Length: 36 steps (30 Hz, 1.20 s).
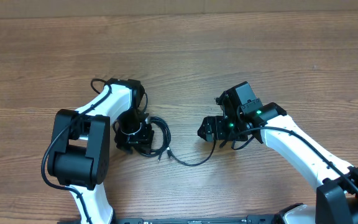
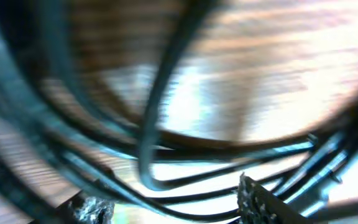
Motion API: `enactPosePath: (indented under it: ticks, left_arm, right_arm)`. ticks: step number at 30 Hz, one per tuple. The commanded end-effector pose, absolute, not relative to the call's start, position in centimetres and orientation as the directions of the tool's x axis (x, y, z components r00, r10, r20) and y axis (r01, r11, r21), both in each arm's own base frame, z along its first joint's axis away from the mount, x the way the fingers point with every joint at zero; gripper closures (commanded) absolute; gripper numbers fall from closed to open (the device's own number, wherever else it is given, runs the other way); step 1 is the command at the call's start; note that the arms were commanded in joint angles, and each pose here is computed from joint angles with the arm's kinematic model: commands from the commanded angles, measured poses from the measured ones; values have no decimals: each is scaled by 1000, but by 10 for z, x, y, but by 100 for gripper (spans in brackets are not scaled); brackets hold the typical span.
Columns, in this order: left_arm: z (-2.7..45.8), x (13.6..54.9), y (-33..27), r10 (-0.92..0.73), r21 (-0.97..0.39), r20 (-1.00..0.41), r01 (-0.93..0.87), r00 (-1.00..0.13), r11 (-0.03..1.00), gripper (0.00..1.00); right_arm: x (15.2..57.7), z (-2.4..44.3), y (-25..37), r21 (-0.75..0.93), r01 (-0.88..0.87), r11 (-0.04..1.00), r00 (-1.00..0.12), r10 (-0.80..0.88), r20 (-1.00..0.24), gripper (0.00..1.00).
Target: Untangle cables
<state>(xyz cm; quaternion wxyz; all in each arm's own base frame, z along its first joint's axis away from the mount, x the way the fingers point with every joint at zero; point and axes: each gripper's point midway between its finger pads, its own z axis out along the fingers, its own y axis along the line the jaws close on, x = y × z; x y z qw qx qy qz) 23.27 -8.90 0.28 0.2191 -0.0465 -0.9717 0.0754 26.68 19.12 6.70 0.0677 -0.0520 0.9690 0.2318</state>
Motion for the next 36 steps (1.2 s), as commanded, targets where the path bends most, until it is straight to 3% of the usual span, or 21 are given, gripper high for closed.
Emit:
enactPosePath:
  ticks: [1,5,9,10,12,15,19,36]
  left_arm:
    - [10,226,-106,196,-291,414,75,-889,954,39]
    - [34,247,-110,190,-300,308,94,-932,949,38]
    - [60,268,-108,177,-271,197,120,-964,955,20]
    - [63,273,-104,165,-239,175,121,-971,964,14]
    - [62,283,-92,109,-153,145,87,-983,984,12]
    - [57,293,-81,38,-75,113,29,-993,997,17]
    - [46,301,-83,36,-82,70,30,-997,996,28]
    - [-4,287,-80,37,-89,37,33,-999,995,31]
  right_arm:
    - [265,63,191,438,-128,890,-986,-69,-149,16]
    - [265,63,191,439,-130,889,-986,-69,-152,20]
    - [267,64,193,446,-122,887,-986,-58,-155,19]
    - [268,64,193,450,-107,887,-987,-43,-152,15]
    - [270,65,194,457,-88,885,-988,-20,-152,11]
    - [274,67,196,464,-95,881,-985,-17,-169,6]
    - [277,68,198,468,-101,878,-983,-16,-182,4]
    - [278,68,198,468,-102,878,-983,-16,-185,2]
